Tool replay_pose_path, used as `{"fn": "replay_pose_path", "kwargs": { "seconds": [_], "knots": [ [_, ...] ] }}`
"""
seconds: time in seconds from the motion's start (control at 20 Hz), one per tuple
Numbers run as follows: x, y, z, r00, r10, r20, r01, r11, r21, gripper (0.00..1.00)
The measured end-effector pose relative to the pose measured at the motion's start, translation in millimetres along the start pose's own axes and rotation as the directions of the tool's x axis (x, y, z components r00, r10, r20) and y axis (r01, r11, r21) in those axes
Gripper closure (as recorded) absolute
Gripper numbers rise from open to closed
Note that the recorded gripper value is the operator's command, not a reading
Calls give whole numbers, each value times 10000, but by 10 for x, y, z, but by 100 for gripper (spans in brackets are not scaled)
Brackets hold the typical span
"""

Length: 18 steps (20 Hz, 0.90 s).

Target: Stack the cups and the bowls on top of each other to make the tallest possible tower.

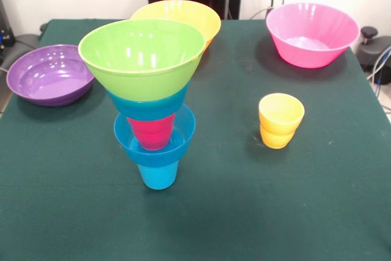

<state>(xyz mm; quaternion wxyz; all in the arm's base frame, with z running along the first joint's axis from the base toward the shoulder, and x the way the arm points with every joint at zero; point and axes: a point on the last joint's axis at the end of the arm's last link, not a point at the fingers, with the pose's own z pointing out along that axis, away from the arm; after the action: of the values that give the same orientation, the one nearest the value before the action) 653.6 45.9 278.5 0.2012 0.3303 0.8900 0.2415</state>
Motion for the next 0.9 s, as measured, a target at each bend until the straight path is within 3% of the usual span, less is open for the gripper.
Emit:
{"fn": "replay_pose_path", "kwargs": {
  "seconds": [0.9],
  "knots": [
    [-350,-311,-200,9985,500,215,-496,9986,-173,100]
  ]
}}
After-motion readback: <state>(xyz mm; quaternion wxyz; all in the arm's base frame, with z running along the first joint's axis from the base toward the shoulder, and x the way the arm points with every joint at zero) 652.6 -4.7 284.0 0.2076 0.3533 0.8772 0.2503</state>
